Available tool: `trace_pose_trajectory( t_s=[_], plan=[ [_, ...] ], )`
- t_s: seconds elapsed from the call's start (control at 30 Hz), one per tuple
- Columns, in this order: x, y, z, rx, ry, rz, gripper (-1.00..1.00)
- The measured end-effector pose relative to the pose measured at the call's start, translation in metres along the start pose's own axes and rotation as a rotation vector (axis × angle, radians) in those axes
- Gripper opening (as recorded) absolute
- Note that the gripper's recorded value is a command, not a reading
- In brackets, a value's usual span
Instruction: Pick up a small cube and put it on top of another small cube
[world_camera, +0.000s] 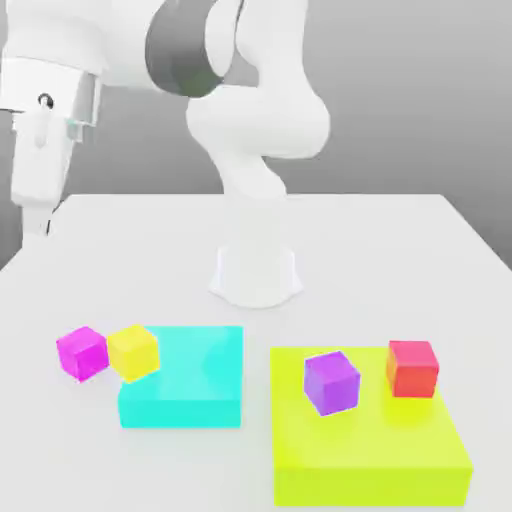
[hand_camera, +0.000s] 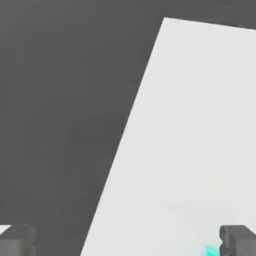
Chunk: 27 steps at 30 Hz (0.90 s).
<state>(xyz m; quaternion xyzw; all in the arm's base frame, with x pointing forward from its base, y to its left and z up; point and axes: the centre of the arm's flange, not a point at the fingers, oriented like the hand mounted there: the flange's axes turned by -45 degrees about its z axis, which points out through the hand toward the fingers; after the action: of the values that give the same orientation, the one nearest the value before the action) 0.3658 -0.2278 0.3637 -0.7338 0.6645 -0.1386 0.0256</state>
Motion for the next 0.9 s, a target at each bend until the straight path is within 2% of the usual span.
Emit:
trace_pose_trajectory(
  t_s=[0.37,0.6,0.63,0.9],
  plan=[
    [0.013,0.166,0.130,-0.265,-0.068,0.767,0.00],
    [-0.003,0.182,0.191,-0.281,-0.072,0.791,0.00],
    [-0.004,0.183,0.195,-0.281,-0.073,0.791,-1.00],
    [-0.003,0.181,0.189,-0.279,-0.072,0.791,-1.00]
  ],
)
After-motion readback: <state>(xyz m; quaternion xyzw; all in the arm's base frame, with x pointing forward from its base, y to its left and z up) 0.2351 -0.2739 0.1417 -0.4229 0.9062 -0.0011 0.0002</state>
